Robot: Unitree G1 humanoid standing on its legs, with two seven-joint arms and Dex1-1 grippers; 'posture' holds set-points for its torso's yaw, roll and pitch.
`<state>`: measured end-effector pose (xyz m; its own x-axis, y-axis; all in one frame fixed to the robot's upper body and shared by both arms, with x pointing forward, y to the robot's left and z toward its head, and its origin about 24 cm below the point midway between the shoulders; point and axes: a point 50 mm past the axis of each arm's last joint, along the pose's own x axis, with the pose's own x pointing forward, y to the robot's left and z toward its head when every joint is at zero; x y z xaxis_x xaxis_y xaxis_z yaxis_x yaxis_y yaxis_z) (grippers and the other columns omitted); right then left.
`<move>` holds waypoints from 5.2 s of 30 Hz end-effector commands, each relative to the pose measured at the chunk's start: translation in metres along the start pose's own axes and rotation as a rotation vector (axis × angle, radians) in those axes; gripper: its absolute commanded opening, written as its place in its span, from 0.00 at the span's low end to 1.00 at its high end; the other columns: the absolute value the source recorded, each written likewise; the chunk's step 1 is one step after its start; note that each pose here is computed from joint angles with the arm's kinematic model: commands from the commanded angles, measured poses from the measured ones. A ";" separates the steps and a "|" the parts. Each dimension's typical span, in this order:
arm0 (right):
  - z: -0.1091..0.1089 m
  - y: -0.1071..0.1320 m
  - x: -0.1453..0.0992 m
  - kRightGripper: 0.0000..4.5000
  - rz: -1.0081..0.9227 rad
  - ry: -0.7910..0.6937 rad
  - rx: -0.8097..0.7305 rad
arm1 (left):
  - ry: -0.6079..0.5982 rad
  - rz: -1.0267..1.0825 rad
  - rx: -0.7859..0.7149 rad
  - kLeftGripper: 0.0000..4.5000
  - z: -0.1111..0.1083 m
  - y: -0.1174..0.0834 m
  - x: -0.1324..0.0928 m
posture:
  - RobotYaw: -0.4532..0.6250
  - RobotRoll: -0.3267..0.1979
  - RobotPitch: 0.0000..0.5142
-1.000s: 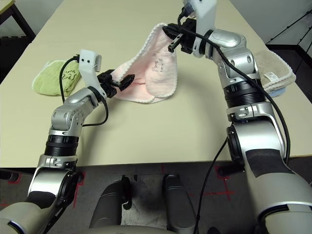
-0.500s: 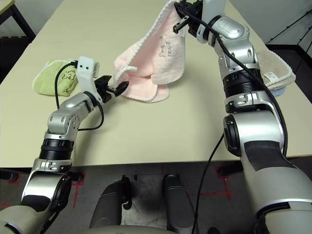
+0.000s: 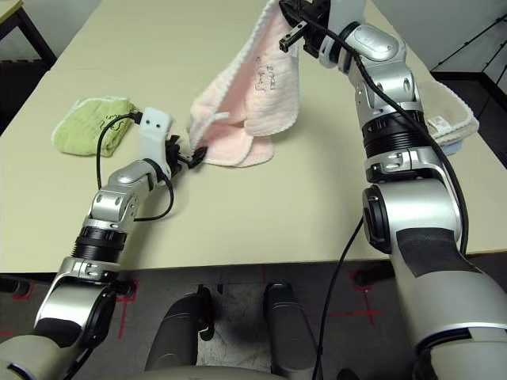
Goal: Fold the towel and set it aside.
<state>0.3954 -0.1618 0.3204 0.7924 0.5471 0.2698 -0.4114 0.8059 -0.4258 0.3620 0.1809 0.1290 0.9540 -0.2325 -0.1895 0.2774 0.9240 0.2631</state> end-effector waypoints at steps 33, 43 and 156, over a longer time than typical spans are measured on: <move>0.005 -0.017 -0.008 0.00 -0.058 -0.026 -0.051 | 0.217 -0.214 -0.682 1.00 -0.006 -0.028 -0.030 | 0.29 0.62 0.35; 0.005 -0.017 -0.008 0.00 -0.063 -0.025 -0.060 | 0.267 -0.313 -0.787 1.00 -0.004 -0.054 -0.027 | 0.28 0.62 0.34; -0.028 -0.010 -0.018 0.00 -0.076 0.062 -0.058 | 0.002 0.100 -0.350 0.01 0.048 0.033 -0.043 | 0.29 0.62 0.36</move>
<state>0.3972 -0.1824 0.3084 0.8326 0.4789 0.2783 -0.3185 0.8250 -0.4669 0.3363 0.2061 0.1828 0.9577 -0.1633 -0.2368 0.1207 0.9754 -0.1845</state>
